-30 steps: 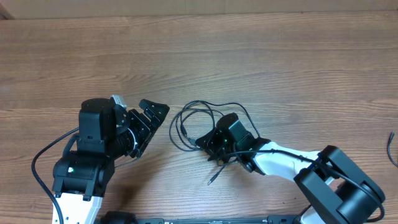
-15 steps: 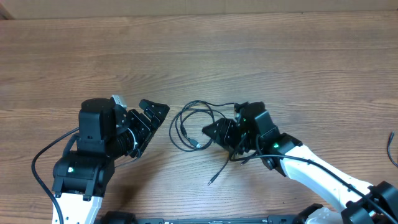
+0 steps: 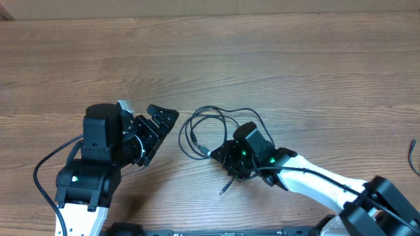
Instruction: Untangle cables
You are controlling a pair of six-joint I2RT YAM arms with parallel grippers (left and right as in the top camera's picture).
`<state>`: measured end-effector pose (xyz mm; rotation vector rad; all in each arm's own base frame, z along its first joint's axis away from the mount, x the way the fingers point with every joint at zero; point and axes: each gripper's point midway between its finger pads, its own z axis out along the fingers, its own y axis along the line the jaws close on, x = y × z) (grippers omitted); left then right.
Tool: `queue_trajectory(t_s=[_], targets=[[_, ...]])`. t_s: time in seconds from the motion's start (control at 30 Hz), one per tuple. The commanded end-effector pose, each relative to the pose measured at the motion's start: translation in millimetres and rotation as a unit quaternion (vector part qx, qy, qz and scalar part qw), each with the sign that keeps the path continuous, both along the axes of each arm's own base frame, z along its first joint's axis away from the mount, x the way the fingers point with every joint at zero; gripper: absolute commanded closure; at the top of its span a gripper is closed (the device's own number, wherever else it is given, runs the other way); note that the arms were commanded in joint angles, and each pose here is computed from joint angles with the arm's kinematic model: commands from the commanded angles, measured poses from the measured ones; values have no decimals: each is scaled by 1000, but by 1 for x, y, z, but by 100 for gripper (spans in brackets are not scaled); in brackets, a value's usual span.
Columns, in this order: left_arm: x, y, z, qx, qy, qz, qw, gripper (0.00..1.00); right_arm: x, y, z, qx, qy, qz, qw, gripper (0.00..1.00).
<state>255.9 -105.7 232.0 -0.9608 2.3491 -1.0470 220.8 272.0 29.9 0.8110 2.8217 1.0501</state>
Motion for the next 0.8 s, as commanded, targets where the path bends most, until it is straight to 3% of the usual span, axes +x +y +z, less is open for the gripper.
queue_trajectory(t_s=[0.0, 0.4, 0.47, 0.53, 0.63, 0.77], targets=[[2, 3, 5, 8, -14, 0, 1000, 0, 4, -1, -14, -19, 5, -42, 999, 49], [2, 3, 5, 8, -14, 0, 1000, 0, 22, 0, -33, -27, 1, -118, 993, 61], [2, 3, 5, 8, -14, 0, 1000, 0, 23, -5, -37, -42, -4, -124, 991, 68], [2, 3, 5, 8, -14, 0, 1000, 0, 21, -9, -42, -53, 1, -125, 991, 83], [2, 3, 5, 8, -14, 0, 1000, 0, 17, -13, -46, -66, 8, -120, 991, 96], [2, 3, 5, 8, -14, 0, 1000, 0, 16, -12, -46, -74, -14, -78, 994, 96]])
